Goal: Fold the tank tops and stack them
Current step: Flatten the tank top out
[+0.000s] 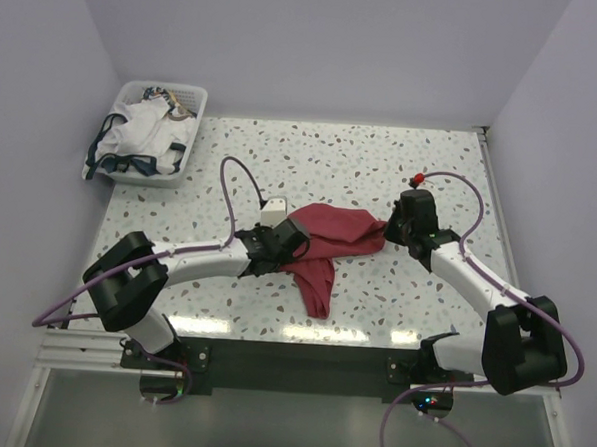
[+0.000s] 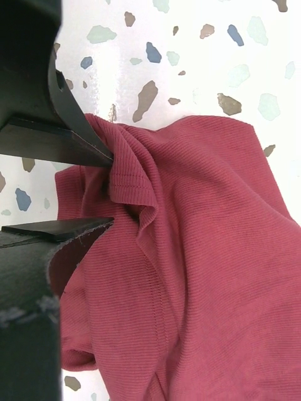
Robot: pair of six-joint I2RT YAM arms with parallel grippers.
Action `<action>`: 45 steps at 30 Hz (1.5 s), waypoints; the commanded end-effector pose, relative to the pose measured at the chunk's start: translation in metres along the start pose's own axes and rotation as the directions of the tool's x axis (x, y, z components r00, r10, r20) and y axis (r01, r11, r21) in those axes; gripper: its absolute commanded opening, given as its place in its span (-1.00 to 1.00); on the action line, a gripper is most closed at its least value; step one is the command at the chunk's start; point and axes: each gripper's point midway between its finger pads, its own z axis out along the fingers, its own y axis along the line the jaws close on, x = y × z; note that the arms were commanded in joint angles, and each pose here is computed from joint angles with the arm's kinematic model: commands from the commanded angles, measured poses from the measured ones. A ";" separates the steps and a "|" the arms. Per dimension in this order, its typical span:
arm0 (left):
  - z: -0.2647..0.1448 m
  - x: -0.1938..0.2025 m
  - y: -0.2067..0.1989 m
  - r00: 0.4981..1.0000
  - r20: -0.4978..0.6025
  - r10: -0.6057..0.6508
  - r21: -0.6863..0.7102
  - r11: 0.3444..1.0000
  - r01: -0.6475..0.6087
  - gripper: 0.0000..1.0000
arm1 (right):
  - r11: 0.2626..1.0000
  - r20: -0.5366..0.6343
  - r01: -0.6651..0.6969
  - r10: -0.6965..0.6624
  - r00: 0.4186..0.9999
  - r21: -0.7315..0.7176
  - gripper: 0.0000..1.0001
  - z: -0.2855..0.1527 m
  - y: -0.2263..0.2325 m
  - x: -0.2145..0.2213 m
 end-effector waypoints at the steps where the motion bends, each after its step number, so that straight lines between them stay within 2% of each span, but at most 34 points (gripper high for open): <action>1: -0.006 -0.027 -0.006 0.997 0.071 -0.022 0.001 1.000 0.021 -0.14 | 1.000 0.036 -0.005 0.005 0.999 -0.009 -1.00 0.002 0.005 -0.009; 32: 0.033 -0.016 0.015 0.999 0.039 0.028 -0.102 0.994 -0.024 -0.22 | 1.000 0.019 0.004 -0.004 1.000 -0.001 -1.00 0.010 0.004 -0.004; 42: 0.021 -0.048 0.028 0.996 0.093 -0.002 -0.102 0.995 0.011 -0.72 | 1.000 0.040 0.006 -0.007 0.999 0.019 -1.00 0.007 0.003 -0.014; 45: 0.011 -0.060 0.031 0.994 0.112 -0.017 -0.085 0.996 0.027 -0.78 | 1.000 0.047 0.006 -0.007 0.999 0.025 -1.00 0.005 0.004 -0.018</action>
